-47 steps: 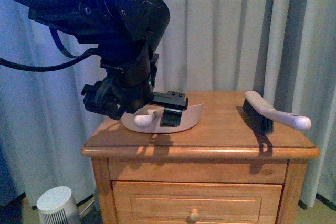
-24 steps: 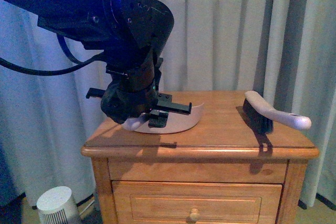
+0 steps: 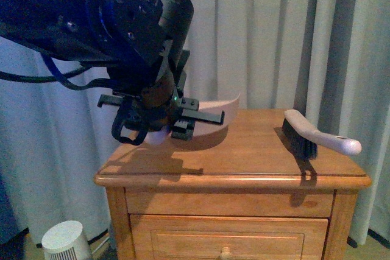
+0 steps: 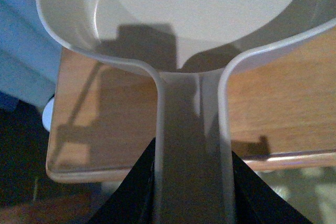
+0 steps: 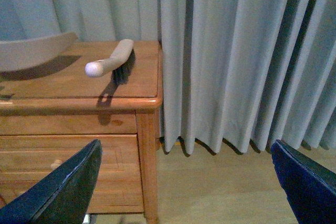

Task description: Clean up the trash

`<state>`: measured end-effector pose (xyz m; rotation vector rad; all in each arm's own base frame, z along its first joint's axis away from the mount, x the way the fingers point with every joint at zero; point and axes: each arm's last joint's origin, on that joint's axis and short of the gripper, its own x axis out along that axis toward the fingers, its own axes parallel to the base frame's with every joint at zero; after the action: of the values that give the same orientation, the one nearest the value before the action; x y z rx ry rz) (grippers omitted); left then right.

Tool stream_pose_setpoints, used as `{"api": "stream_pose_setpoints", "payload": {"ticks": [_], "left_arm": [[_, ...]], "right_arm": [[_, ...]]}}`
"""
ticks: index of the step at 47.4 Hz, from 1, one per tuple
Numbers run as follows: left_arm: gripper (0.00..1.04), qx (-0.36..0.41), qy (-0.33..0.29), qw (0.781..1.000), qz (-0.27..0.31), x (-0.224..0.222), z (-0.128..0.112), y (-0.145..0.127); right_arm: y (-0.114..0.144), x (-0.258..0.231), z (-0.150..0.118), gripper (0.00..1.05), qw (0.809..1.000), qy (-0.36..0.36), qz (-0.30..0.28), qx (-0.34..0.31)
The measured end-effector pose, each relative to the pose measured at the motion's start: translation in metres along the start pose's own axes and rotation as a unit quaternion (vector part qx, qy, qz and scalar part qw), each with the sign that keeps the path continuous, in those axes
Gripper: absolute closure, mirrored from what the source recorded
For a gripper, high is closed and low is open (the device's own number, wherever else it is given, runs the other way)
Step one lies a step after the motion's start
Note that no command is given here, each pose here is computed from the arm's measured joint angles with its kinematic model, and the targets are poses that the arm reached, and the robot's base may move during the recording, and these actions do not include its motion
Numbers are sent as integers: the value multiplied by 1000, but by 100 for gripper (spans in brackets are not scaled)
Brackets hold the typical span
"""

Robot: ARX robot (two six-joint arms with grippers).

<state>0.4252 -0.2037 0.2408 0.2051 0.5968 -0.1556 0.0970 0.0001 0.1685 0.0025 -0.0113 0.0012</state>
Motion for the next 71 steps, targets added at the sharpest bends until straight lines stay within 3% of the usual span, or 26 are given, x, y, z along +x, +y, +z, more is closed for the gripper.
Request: {"api": "stream_pose_setpoints", "payload": {"ticks": [7,14,21,22,37,50,62,68,71], "left_arm": [[77,20,-136,990,7,-57,7,5],[77,33,-225,974,5,-105,1,19],[77,34,-284,958,20,-151,-24,47],[77,22,-306,951,36,-183,-52,72],[77,6,-336,941,38,-251,-126,120],[77,-17,-336,942,2,-287,-180,129],[77,-46,-357,933,-2,-303,-197,130],[77,-53,-354,934,-3,-301,-199,130],[77,-53,-353,934,-6,-301,-199,130]], "right_arm": [[0,0,0,7,1000,0,0,0],[0,0,0,7,1000,0,0,0],[0,0,0,7,1000,0,0,0],[0,0,0,7,1000,0,0,0],[0,0,0,7,1000,0,0,0],[0,0,0,7,1000,0,0,0],[0,0,0,7,1000,0,0,0],[2,5,-4,7,990,71,-91,-76],[4,11,-2,7,987,94,-89,-92]]}}
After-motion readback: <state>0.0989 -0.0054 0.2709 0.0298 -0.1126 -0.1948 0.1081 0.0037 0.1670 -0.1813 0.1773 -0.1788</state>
